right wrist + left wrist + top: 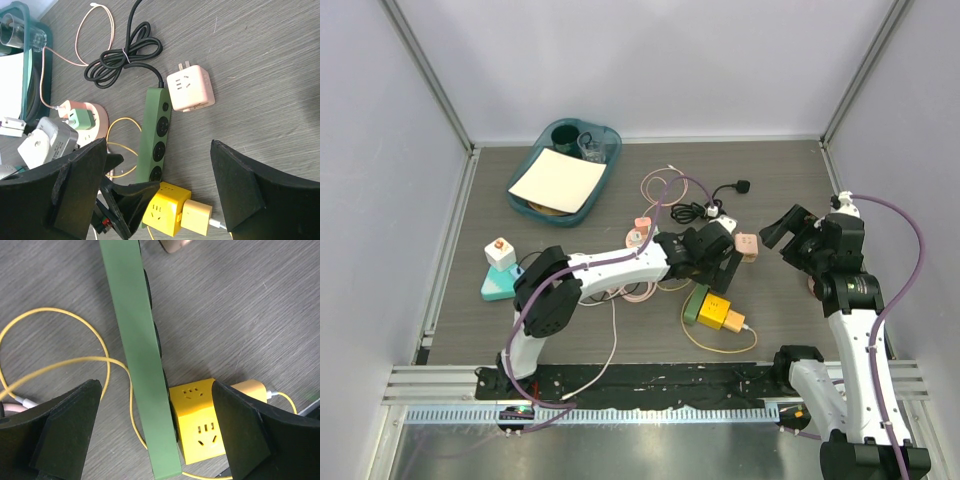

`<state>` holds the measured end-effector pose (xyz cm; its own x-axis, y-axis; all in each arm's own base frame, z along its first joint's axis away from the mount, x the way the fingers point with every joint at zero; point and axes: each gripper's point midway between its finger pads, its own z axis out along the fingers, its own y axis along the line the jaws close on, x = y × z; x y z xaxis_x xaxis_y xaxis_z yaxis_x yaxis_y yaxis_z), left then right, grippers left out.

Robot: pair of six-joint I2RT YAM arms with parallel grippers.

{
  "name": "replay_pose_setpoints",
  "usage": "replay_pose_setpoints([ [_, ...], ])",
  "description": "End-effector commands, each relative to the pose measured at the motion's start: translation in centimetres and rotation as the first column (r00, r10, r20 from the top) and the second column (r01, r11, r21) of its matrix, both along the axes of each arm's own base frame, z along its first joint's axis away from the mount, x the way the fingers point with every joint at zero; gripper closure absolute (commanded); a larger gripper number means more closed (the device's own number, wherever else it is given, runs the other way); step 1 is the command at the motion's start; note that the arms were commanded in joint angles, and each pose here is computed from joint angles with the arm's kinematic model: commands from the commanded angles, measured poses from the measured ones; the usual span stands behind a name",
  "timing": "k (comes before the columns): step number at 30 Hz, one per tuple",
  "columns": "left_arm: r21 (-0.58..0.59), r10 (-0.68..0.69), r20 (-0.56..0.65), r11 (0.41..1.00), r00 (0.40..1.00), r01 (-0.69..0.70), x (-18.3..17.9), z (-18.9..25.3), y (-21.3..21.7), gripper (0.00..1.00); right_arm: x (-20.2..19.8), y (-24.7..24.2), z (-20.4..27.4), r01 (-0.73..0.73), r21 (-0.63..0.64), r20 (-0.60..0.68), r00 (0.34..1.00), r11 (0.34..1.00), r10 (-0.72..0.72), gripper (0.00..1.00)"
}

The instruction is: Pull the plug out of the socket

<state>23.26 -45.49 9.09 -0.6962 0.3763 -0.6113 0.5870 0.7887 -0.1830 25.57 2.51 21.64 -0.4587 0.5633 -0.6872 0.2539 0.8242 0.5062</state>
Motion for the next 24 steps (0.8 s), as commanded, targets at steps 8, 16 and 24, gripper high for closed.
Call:
replay_pose_setpoints([
  [8, -0.031, -0.013, 0.050, 0.999, 0.999, 0.014, 2.6, 1.9, -0.6, 0.10, 0.3, 0.4, 2.0, -0.039, -0.007, 0.078, 0.996, 0.999, 0.039, 0.11],
  [16, -0.010, -0.041, 0.030, 0.999, 0.999, 0.042, 2.7, -0.3, -1.4, 0.25, 0.0, 1.4, 1.1, -0.085, 0.020, 0.081, 0.993, 0.996, 0.083, 0.11],
  [24, -0.037, -0.048, -0.010, 0.998, 0.999, 0.047, 2.7, -1.1, -1.3, 0.77, -0.8, 2.8, -0.4, -0.161, 0.059, 0.057, 0.986, 0.985, 0.158, 0.11],
])
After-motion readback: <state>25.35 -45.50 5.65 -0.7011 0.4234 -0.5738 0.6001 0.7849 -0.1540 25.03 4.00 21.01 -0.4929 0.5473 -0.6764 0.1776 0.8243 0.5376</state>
